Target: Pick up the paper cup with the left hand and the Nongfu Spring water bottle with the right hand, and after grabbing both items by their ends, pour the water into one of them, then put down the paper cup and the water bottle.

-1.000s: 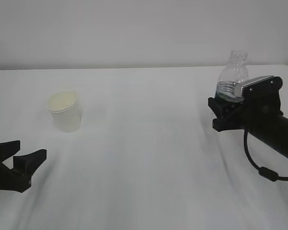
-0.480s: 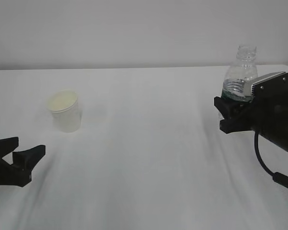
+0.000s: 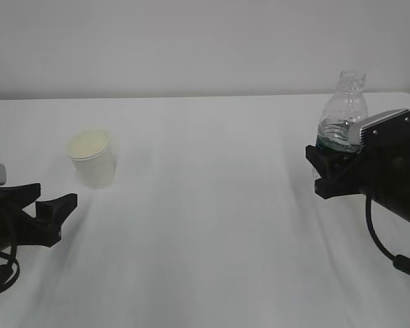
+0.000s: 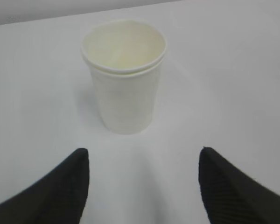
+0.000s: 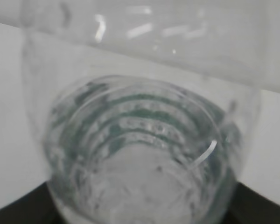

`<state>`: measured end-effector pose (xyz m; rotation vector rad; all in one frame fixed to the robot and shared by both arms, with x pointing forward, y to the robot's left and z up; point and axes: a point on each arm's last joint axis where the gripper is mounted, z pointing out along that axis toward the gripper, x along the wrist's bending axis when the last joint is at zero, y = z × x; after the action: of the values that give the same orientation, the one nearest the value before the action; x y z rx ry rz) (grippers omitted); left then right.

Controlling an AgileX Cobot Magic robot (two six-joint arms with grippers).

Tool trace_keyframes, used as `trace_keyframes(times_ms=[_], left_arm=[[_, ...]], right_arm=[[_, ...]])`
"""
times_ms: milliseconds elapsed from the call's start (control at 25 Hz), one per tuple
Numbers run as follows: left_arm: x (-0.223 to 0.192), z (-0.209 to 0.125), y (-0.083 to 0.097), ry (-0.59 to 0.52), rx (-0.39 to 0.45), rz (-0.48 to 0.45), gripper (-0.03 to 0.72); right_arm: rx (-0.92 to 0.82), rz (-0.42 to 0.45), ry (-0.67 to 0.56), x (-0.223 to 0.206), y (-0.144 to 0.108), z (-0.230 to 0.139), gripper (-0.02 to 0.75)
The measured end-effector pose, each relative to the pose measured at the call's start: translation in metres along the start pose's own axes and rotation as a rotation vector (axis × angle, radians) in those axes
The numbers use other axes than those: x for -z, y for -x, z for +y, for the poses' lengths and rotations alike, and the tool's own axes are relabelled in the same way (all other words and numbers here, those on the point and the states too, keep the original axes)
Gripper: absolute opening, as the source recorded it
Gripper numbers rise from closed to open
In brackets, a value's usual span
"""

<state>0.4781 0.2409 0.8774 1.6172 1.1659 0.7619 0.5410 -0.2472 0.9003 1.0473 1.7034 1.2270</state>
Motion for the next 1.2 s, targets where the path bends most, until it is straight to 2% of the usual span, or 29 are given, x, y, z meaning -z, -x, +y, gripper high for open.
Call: trace_keyframes(times_ms=[480, 1200], left_arm=[[-0.037, -0.003, -0.009, 0.011, 0.011, 0.022, 0.588], [-0.077, -0.009, -0.013, 0.031, 0.095, -0.004, 0.595]], right_arm=[[-0.001, 0.000, -0.001, 0.001, 0.000, -0.001, 0.427], [0.002, 0.002, 0.003, 0.001, 0.000, 0.000, 0.427]])
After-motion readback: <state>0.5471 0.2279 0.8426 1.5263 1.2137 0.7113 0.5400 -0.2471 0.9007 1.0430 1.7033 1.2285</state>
